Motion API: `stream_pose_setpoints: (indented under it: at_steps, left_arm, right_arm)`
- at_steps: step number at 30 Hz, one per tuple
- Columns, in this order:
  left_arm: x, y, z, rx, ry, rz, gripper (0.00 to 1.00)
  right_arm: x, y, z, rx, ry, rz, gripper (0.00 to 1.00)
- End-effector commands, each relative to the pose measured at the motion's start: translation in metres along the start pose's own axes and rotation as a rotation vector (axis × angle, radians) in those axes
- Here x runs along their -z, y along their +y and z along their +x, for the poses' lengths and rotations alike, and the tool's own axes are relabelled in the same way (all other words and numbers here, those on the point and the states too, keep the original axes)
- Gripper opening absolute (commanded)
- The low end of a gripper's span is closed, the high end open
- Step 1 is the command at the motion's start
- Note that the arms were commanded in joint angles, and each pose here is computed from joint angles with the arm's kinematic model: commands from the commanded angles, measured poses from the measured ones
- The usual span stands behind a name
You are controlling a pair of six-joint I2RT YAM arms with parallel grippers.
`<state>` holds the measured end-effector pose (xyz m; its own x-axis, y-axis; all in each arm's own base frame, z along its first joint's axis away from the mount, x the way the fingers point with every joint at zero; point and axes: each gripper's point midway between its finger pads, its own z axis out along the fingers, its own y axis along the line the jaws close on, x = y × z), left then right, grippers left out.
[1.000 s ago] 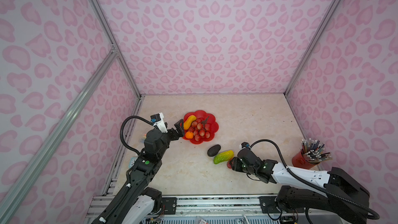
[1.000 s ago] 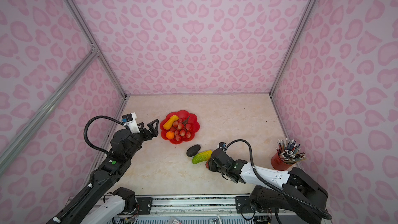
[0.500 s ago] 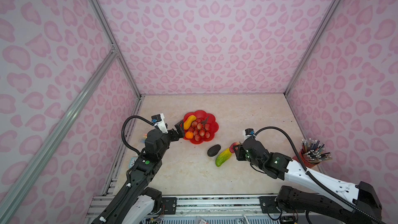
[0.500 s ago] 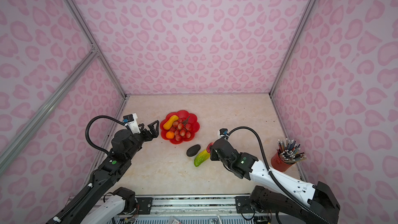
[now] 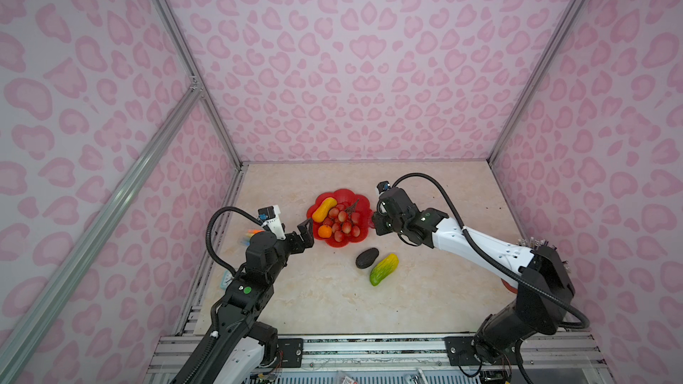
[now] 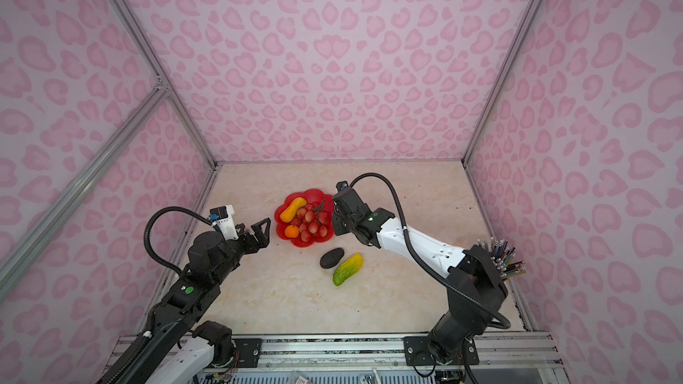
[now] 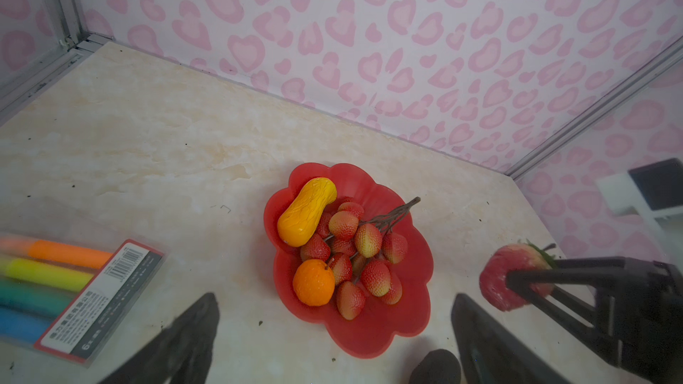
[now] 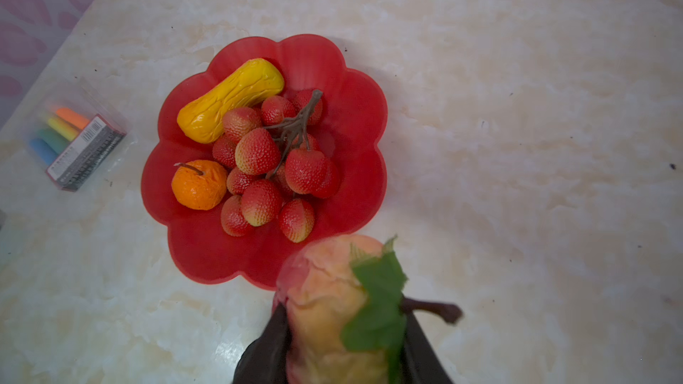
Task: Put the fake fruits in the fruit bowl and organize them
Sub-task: 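Carry the peach into the red bowl and release with the right gripper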
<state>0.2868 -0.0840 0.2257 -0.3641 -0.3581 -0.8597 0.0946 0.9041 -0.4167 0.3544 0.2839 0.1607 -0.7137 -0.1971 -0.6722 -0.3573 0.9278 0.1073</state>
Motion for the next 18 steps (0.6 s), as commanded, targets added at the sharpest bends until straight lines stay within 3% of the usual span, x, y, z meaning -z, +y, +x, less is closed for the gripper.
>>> stream_pose_setpoints:
  at_steps: [1,13,18]
  left_arm:
    - [0.005,0.006,0.01,0.01,0.032,-0.02,0.98]
    - [0.02,0.016,0.033,0.018,0.1,-0.034,0.97]
    - [0.019,0.014,0.036,0.0,0.127,-0.027,0.97]
  right_arm:
    - [-0.025,0.001,0.014,0.116,0.102,-0.029,0.25]
    - [-0.089,0.008,0.023,0.172,0.228,-0.058,0.28]
    - [-0.088,0.005,0.021,0.153,0.22,-0.04,0.55]
